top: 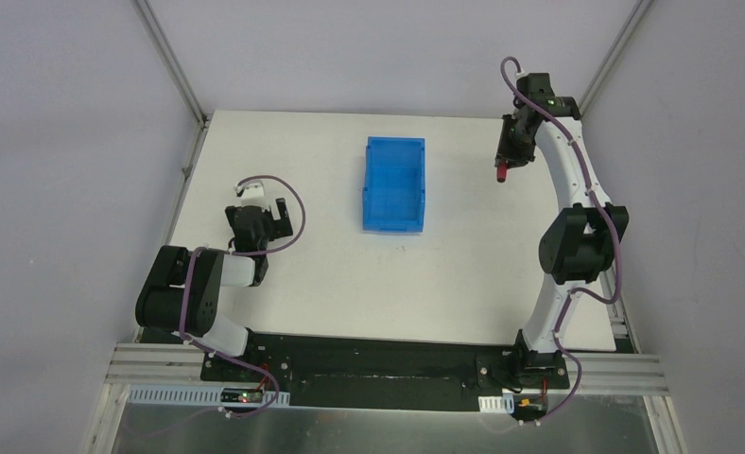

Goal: Put the screwdriver in the bin
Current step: Place the screwdriver in the bin.

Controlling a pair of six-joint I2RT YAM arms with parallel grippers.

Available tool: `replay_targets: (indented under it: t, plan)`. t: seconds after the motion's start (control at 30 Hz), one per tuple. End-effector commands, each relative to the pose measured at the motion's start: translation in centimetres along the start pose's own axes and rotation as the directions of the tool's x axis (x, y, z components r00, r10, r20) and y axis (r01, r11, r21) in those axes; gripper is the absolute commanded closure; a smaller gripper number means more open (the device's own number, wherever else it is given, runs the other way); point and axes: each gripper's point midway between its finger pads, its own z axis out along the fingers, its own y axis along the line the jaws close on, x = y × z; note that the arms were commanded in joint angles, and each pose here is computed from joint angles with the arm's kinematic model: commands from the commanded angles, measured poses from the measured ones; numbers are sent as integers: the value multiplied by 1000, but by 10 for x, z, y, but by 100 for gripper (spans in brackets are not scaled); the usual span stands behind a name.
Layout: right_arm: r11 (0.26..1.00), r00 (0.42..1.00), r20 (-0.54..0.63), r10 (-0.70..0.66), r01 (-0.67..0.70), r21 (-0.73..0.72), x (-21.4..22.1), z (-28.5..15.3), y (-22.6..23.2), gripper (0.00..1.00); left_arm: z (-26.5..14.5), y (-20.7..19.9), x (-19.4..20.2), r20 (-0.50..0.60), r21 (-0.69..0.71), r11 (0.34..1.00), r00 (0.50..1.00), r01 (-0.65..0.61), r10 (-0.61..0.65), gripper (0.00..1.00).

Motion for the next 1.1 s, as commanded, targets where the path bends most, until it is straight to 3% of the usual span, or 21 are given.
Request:
replay_targets:
  t: [0.0, 0.63, 1.07]
  plan:
    - [996, 994, 107, 30, -21, -81, -14, -45, 38, 85, 3, -1, -16, 48, 7, 1000, 999, 4, -4, 1]
    - [971, 993, 121, -10, 39, -237, 4, -47, 163, 84, 4, -1, -17, 48, 8, 1000, 999, 4, -4, 1]
    - [976, 990, 138, -28, 57, -208, 31, -31, 217, 83, 3, -1, -16, 47, 8, 1000, 999, 4, -4, 1]
